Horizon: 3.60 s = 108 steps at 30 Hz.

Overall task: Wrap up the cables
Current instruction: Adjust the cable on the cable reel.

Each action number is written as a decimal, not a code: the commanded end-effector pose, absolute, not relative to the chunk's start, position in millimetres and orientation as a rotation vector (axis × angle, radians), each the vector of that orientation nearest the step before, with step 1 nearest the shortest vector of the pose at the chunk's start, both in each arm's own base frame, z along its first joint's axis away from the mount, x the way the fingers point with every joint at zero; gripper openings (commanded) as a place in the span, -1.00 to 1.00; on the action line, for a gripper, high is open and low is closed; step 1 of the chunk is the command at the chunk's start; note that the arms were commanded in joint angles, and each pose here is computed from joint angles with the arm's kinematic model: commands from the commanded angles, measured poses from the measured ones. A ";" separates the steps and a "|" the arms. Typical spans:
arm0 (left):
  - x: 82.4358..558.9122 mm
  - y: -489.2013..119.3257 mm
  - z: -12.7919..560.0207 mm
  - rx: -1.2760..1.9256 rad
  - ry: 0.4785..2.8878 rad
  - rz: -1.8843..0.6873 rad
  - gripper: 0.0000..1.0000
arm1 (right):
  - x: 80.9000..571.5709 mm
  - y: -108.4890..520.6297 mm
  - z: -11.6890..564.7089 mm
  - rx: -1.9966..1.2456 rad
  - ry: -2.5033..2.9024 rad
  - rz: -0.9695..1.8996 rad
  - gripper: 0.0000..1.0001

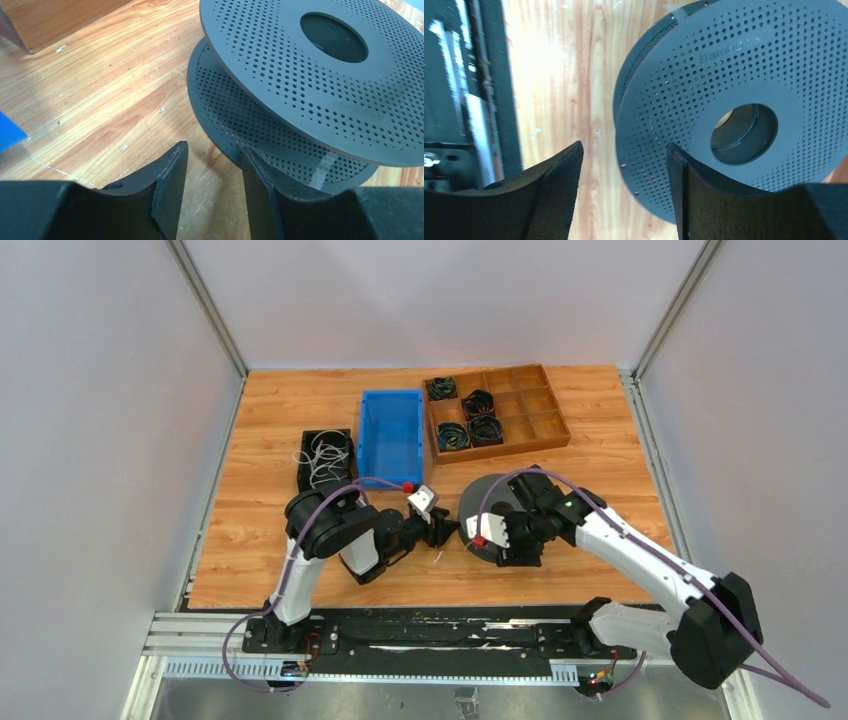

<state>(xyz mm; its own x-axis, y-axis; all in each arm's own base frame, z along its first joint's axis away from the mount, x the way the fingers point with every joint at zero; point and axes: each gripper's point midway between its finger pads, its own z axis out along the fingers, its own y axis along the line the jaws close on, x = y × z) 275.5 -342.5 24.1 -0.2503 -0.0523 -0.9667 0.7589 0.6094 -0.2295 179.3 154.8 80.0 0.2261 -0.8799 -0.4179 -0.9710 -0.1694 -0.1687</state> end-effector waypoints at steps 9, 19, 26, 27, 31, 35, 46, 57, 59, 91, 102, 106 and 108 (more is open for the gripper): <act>269.7 -340.2 35.5 0.650 1.594 -0.855 0.03 | 224.8 138.0 135.4 -1.281 2.139 0.214 0.48; 270.4 -337.6 33.6 0.649 1.599 -0.838 0.09 | 273.2 115.1 120.0 -0.870 2.460 0.065 0.56; 271.2 -337.1 35.3 0.656 1.589 -0.827 0.13 | 282.2 115.9 101.6 -0.827 2.548 0.034 0.58; 271.5 -336.4 35.7 0.655 1.589 -0.824 0.13 | 284.1 115.9 98.8 -0.828 2.554 0.026 0.58; 269.1 -335.6 42.4 0.664 1.572 -0.830 0.14 | 291.6 112.4 89.3 -0.846 2.554 -0.025 0.56; 269.2 -330.2 51.2 0.654 1.560 -0.841 0.14 | 294.0 106.6 74.6 -0.909 2.542 -0.073 0.43; 273.0 -303.3 90.5 0.682 1.469 -0.936 0.18 | 307.8 127.6 55.5 -1.360 2.262 0.013 0.15; 259.1 -307.3 133.6 0.706 1.355 -1.032 0.32 | 311.2 188.6 71.5 -1.749 1.831 0.290 0.12; 262.0 -308.7 135.9 0.693 1.355 -1.035 0.34 | 311.1 196.7 79.5 -1.775 1.784 0.304 0.17; 297.7 -377.0 91.9 0.601 2.196 -1.115 0.12 | 270.0 87.1 91.8 -0.623 2.642 0.567 0.36; 299.0 -376.9 74.4 0.572 2.243 -1.081 0.10 | 264.0 103.5 77.5 -0.549 2.711 0.766 0.29; 293.4 -371.1 79.0 0.632 2.206 -1.057 0.08 | 272.3 108.1 76.1 -0.542 2.704 0.803 0.18; 288.2 -367.2 80.5 0.670 2.188 -1.049 0.07 | 279.3 111.9 77.7 -0.547 2.691 0.827 0.12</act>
<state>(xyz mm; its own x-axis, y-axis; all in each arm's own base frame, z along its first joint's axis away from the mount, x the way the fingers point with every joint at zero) 309.0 -380.6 100.9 -0.6784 0.0897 -0.7292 0.6467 0.5439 -0.5347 269.8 102.8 71.5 -0.8826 -0.3034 -0.3592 -0.4427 0.7934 0.4176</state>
